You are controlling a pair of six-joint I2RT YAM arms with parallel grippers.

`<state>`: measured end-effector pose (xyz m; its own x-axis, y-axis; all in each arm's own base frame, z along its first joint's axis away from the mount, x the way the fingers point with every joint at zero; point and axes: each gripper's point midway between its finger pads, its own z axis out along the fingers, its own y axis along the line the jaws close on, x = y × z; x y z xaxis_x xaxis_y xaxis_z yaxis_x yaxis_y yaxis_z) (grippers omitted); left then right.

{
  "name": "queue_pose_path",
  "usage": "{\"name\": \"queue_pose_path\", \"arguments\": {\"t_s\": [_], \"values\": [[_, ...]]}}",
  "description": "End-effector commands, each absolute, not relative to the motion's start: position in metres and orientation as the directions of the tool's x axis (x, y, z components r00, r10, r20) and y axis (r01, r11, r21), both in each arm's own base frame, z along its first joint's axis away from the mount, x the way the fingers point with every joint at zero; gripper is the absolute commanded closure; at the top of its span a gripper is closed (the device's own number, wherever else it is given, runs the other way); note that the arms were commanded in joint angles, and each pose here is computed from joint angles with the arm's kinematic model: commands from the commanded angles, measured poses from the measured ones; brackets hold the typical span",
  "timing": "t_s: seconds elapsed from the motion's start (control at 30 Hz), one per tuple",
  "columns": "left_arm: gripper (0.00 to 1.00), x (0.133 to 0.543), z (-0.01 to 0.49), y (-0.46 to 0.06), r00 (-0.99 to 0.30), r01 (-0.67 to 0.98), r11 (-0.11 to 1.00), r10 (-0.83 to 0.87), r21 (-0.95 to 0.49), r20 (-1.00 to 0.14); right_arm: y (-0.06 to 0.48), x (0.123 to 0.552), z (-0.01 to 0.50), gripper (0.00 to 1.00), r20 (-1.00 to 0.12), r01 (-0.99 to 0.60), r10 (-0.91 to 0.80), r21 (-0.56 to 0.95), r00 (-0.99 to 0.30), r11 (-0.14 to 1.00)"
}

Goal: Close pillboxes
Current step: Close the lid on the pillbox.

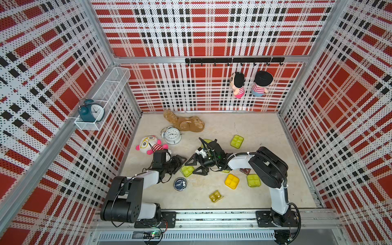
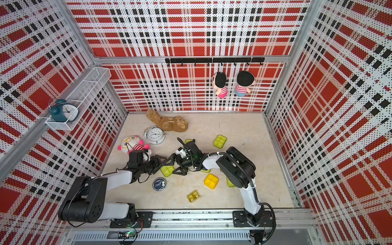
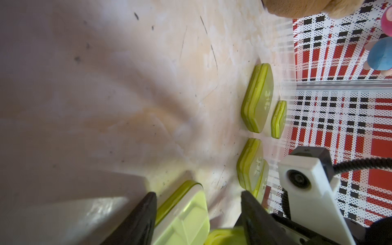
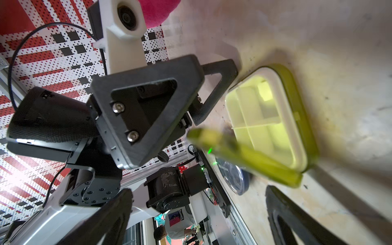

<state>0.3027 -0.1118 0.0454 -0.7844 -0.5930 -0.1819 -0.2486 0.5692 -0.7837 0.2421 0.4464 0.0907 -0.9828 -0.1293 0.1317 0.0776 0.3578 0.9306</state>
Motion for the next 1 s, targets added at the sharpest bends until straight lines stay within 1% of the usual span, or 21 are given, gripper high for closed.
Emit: {"name": "queue_pose_path", "arguments": {"t_s": [0.0, 0.27, 0.47, 0.7, 0.97], "values": [[0.34, 0.309, 0.057, -0.102, -0.766, -0.242, 0.568, -0.609, -0.786, -0.204, 0.448, 0.248, 0.095, 0.0, 0.118, 0.064, -0.135, 0.934, -0.984, 0.352], [0.34, 0.324, 0.082, -0.085, -0.75, -0.216, 0.58, -0.614, -0.786, -0.247, 0.443, 0.257, 0.11, 0.0, 0.059, 0.015, -0.121, 0.942, -0.991, 0.336], [0.35, 0.323, 0.1, -0.107, -0.774, -0.172, 0.546, -0.59, -0.82, -0.231, 0.417, 0.267, 0.117, 0.0, 0.01, -0.011, -0.059, 0.937, -0.998, 0.35], [0.35, 0.31, 0.095, -0.135, -0.809, -0.161, 0.547, -0.55, -0.821, -0.207, 0.381, 0.266, 0.115, 0.0, -0.045, -0.055, -0.034, 0.895, -0.998, 0.442], [0.35, 0.303, 0.077, -0.145, -0.833, -0.175, 0.56, -0.522, -0.81, -0.182, 0.351, 0.249, 0.113, 0.0, -0.057, -0.059, -0.019, 0.854, -0.998, 0.517]]}}
